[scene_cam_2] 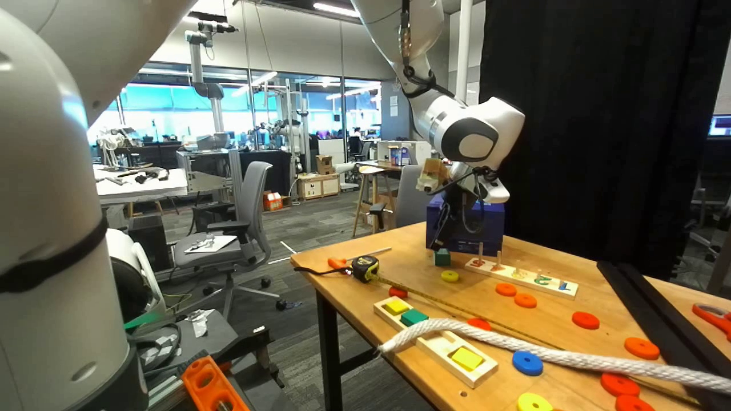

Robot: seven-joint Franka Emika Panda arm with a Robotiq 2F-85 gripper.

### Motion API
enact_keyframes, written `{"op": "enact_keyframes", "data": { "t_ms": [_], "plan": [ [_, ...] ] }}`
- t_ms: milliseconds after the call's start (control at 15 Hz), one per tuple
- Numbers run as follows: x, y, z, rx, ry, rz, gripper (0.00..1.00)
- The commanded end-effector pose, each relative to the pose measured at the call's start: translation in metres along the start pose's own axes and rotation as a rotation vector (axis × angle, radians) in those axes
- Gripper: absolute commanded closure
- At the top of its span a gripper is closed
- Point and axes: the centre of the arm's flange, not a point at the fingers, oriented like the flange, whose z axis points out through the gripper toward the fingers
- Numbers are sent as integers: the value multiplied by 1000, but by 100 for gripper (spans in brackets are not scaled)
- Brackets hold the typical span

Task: Put the square on the wooden object.

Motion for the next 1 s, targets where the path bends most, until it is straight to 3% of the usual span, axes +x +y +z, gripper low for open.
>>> {"op": "enact_keyframes", "data": {
  "t_ms": [0,267,933],
  "plan": [
    [12,-18,2,-82,15,14,0],
    [15,-22,6,-146,17,5,0],
    [22,-40,28,-170,-10,-40,0]
  ]
}}
